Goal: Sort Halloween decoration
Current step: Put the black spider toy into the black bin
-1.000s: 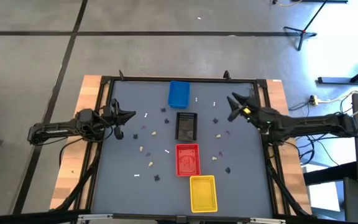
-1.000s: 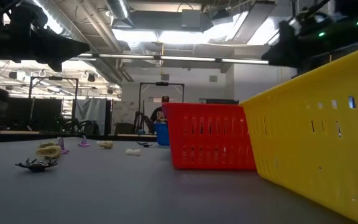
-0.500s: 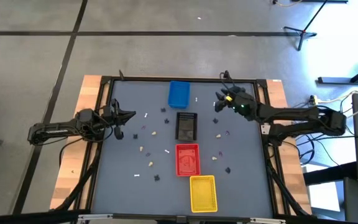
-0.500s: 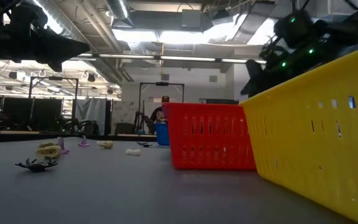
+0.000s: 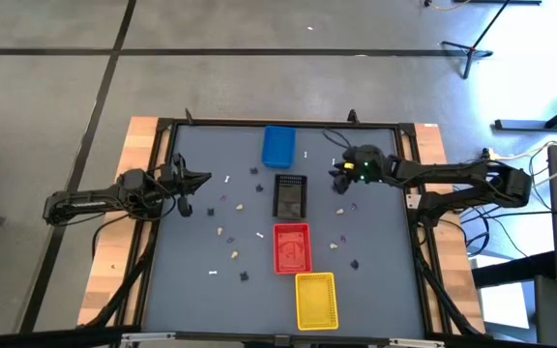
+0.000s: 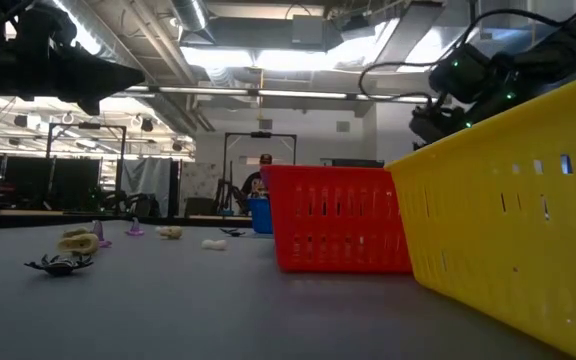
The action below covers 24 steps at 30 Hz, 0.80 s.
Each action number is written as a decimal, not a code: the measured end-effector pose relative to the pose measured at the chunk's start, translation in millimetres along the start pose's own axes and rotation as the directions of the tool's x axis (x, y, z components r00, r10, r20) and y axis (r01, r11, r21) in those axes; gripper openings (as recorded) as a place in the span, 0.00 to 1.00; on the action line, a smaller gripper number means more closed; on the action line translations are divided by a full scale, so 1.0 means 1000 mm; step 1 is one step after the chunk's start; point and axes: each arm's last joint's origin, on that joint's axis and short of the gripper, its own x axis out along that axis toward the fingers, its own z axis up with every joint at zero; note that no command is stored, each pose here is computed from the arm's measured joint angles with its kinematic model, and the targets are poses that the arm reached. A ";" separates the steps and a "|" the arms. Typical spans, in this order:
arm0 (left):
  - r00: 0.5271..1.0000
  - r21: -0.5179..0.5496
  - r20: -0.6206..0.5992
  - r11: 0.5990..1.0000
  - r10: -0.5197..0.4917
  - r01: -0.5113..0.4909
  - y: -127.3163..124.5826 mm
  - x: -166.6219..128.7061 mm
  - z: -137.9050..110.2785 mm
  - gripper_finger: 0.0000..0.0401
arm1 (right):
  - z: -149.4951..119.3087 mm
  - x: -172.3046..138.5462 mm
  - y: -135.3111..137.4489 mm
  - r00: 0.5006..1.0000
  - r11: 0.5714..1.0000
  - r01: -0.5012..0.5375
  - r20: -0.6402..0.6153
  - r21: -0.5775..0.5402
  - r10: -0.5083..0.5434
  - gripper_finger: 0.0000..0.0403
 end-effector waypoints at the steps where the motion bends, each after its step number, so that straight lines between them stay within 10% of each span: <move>1: 1.000 0.000 0.000 1.000 0.000 0.000 0.000 0.000 0.000 0.00 | -0.002 0.000 0.000 1.000 1.000 -0.007 -0.029 0.000 0.007 0.42; 24: 1.000 0.000 0.000 1.000 0.000 0.000 0.000 0.000 0.000 0.00 | -0.019 -0.002 0.009 0.981 0.987 -0.084 -0.185 -0.134 0.058 0.42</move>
